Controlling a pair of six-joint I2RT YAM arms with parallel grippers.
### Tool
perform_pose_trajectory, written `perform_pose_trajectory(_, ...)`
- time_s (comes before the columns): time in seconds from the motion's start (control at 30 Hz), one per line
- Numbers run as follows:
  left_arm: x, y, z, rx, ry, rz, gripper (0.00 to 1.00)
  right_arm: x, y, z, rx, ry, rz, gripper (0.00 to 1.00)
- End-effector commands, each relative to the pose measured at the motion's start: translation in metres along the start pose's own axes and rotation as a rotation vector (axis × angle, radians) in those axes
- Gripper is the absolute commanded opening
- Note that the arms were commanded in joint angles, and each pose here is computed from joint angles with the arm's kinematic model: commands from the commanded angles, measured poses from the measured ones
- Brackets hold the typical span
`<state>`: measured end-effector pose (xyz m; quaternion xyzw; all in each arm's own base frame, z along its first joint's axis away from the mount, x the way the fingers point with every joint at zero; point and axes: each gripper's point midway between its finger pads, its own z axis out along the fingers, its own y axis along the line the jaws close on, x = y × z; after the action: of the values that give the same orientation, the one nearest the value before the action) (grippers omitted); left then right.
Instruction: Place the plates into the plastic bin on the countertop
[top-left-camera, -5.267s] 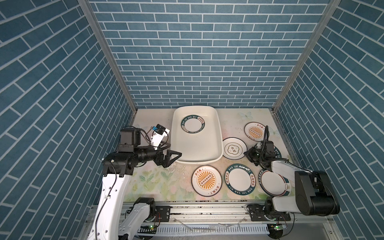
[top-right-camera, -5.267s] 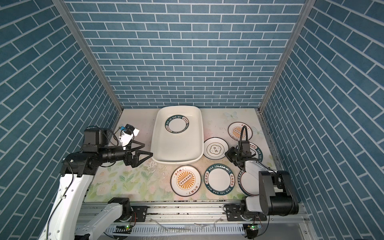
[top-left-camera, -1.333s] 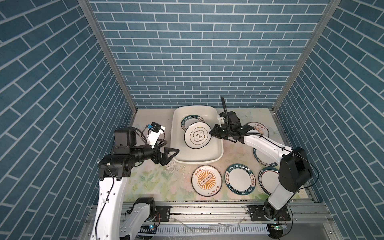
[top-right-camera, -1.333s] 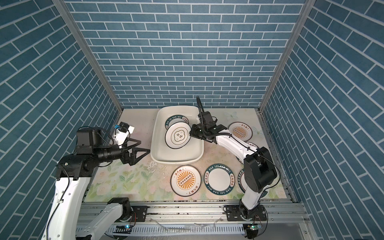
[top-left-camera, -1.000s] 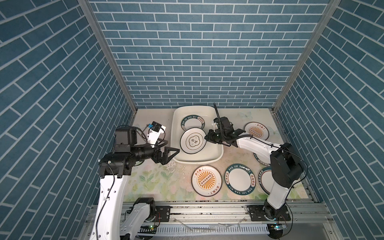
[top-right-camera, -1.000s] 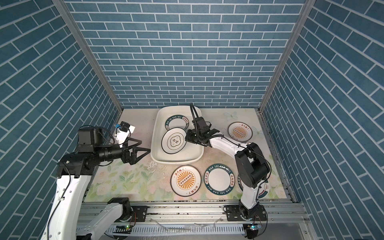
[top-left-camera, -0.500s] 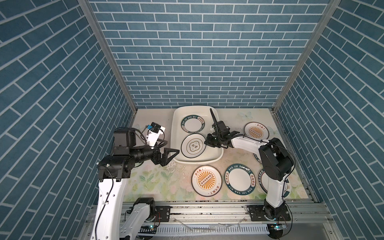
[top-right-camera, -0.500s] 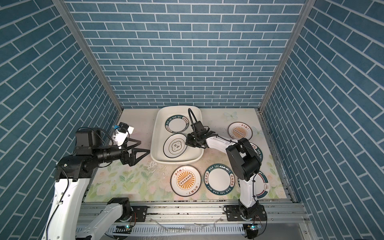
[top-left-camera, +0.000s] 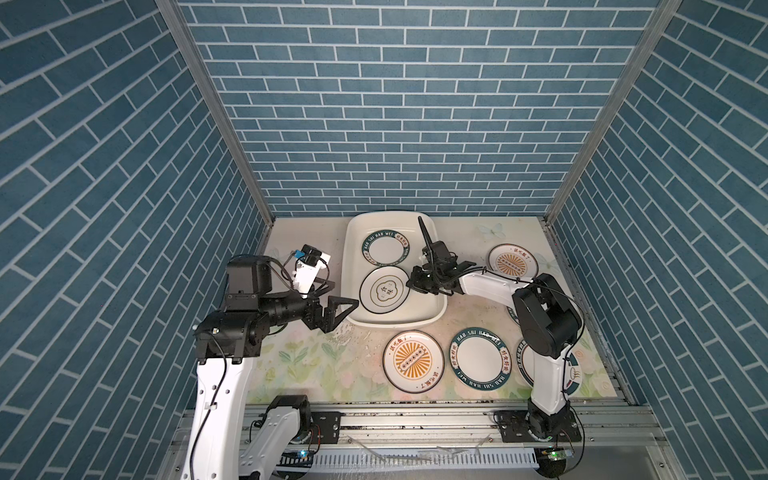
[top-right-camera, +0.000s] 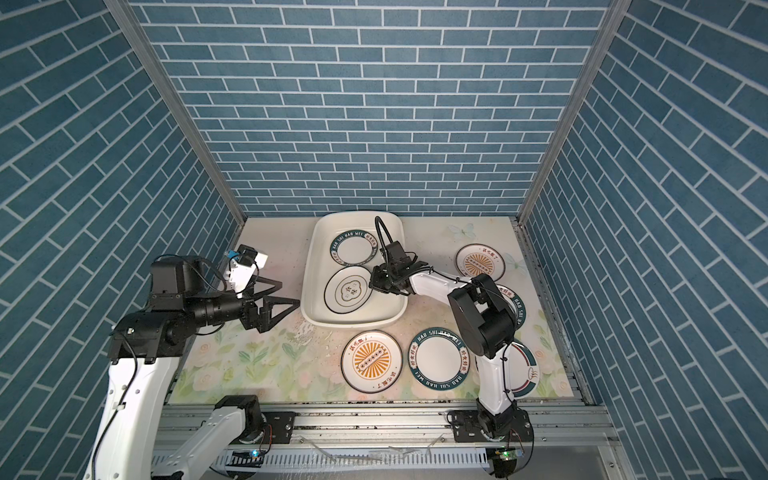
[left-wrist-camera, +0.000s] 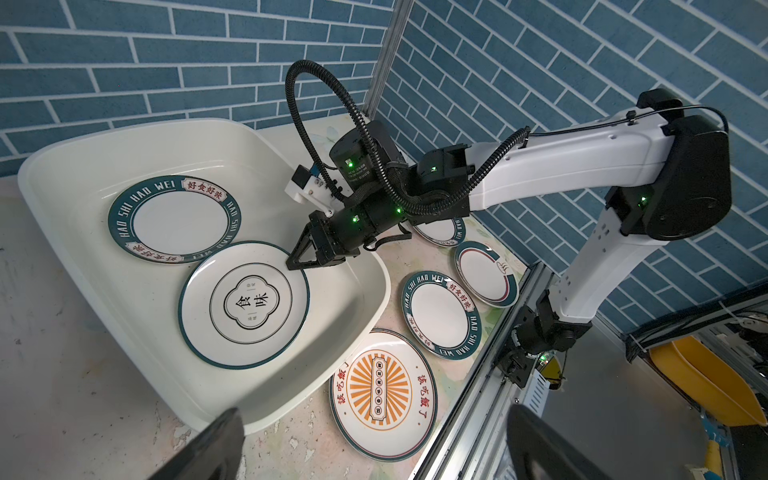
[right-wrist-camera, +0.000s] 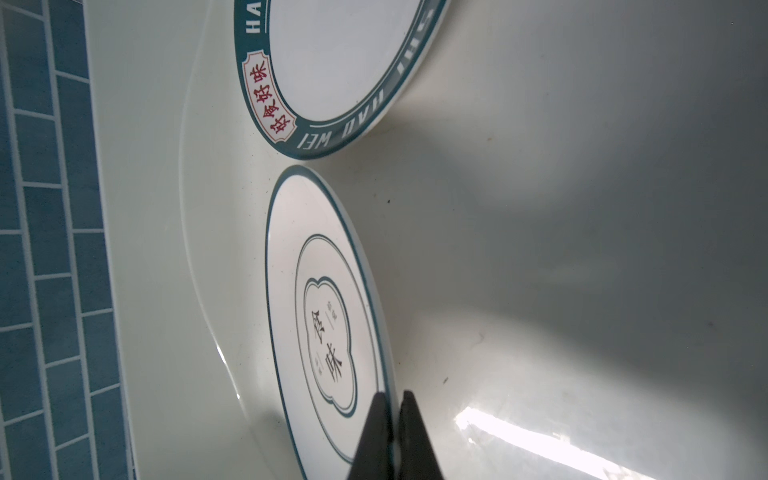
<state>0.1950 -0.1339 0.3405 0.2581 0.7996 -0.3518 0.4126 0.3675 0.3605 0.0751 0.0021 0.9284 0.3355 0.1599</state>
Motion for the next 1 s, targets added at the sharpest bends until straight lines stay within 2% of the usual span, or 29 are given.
perform_pose_trajectory(0.0,-0.004,-0.005,-0.004,0.006,-0.019,0.015,1.00,0.001,-0.003,0.006,-0.006,0.004,0.046,0.03)
perform_pose_trajectory(0.97,-0.005,-0.001,-0.002,-0.001,-0.015,0.028,1.00,0.028,-0.032,0.004,0.047,0.030,0.083,0.10)
